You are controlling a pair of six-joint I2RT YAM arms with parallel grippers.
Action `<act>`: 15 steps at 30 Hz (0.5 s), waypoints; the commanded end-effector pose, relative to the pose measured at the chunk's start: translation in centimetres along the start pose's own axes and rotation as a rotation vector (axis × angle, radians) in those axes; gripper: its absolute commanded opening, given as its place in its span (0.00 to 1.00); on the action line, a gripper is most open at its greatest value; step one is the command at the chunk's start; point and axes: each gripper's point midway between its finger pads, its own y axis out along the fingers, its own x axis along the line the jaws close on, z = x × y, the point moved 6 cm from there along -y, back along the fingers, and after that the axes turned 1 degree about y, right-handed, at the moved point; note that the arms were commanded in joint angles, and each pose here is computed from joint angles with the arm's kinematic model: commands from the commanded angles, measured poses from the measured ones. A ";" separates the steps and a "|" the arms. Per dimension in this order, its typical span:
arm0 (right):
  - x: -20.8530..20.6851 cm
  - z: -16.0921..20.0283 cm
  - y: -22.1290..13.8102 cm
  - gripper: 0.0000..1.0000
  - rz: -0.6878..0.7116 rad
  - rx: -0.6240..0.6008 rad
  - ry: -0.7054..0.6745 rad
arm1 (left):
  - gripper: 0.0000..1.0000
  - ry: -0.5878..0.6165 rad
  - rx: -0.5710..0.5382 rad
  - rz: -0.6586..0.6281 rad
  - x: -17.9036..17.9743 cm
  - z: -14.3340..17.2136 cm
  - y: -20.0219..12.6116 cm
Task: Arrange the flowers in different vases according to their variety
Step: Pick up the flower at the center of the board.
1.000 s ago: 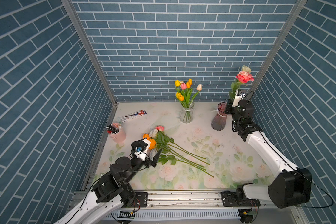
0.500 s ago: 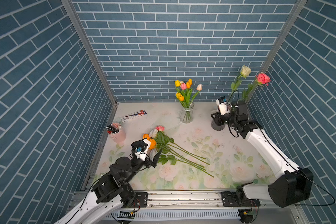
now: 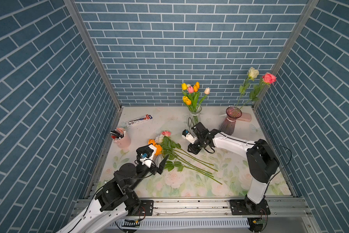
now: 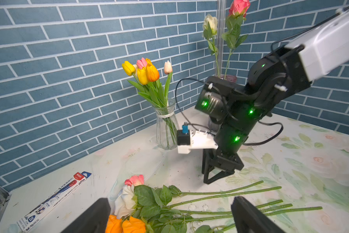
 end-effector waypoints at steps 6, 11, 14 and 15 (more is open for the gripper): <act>0.6 -2.4 2.9 0.34 0.050 -0.025 -0.048 | 1.00 0.004 -0.010 -0.004 0.1 0.1 0.0; 0.4 -2.0 3.9 0.33 0.063 -0.013 -0.036 | 1.00 0.005 -0.011 0.000 0.0 0.0 0.0; 0.2 -1.6 4.5 0.32 0.083 -0.004 -0.032 | 1.00 0.006 -0.010 0.001 0.0 0.1 0.0; 0.1 -1.5 4.7 0.32 0.089 -0.003 -0.029 | 1.00 0.006 -0.011 0.001 0.0 0.1 0.0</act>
